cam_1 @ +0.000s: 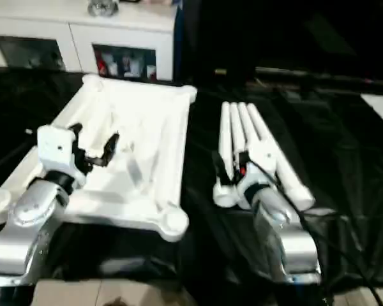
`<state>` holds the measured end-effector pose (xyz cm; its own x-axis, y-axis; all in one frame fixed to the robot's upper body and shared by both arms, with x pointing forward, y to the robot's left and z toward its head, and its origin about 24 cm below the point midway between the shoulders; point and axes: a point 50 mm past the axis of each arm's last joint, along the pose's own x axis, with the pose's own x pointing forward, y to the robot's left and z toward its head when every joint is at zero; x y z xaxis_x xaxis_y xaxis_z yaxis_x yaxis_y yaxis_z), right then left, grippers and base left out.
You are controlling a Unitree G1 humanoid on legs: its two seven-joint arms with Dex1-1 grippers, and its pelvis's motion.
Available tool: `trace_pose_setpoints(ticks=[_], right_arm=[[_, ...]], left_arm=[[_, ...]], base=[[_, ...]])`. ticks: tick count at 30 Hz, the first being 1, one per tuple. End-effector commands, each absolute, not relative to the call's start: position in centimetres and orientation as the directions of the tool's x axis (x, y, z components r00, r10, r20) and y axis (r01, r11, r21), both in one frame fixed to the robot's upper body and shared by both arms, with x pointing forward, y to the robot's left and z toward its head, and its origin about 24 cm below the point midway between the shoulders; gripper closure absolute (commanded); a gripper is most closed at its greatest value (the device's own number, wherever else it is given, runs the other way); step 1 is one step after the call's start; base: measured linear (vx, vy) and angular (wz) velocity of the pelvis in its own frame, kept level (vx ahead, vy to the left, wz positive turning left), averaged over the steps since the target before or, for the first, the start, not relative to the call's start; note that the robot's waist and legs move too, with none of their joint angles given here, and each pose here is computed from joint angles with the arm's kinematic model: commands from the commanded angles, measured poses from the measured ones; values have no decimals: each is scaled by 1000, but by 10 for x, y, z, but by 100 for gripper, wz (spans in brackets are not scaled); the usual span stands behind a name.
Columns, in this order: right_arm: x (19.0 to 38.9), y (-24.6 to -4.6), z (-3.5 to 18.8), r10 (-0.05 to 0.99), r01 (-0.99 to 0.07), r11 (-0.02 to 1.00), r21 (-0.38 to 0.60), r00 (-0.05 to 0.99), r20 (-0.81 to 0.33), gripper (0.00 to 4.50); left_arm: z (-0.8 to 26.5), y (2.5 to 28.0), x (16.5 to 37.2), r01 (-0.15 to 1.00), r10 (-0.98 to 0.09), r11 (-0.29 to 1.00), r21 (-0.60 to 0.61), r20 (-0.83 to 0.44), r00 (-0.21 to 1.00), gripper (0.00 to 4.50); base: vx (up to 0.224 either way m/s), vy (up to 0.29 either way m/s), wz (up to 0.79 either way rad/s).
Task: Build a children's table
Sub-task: Move to table
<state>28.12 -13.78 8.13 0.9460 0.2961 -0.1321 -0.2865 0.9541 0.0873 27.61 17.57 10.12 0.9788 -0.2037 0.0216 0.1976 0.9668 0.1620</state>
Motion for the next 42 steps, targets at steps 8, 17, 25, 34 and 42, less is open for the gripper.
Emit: trace_pose_setpoints(ticks=[8,17,25,34,42], right_arm=[[272,-137,88,507,-502,862,77,842,-184,10],[264,-143,102,742,-769,639,16,611,-278,10],[249,-145,103,831,-897,442,12,404,-383,10],[246,-141,101,859,-935,352,45,303,-411,10],[254,-138,103,857,-943,333,2,302,-417,10]], left_arm=[[95,144,259,622,-616,773,129,-85,783,1],[95,155,253,860,-819,477,183,-262,510,1],[89,176,249,946,-821,281,161,-470,324,82],[79,189,247,983,-780,171,70,-600,179,137],[70,188,252,988,-741,132,78,-655,150,209]], base=[[57,-62,-1],[-48,-29,1],[0,0,0],[0,0,0],[0,0,0]])
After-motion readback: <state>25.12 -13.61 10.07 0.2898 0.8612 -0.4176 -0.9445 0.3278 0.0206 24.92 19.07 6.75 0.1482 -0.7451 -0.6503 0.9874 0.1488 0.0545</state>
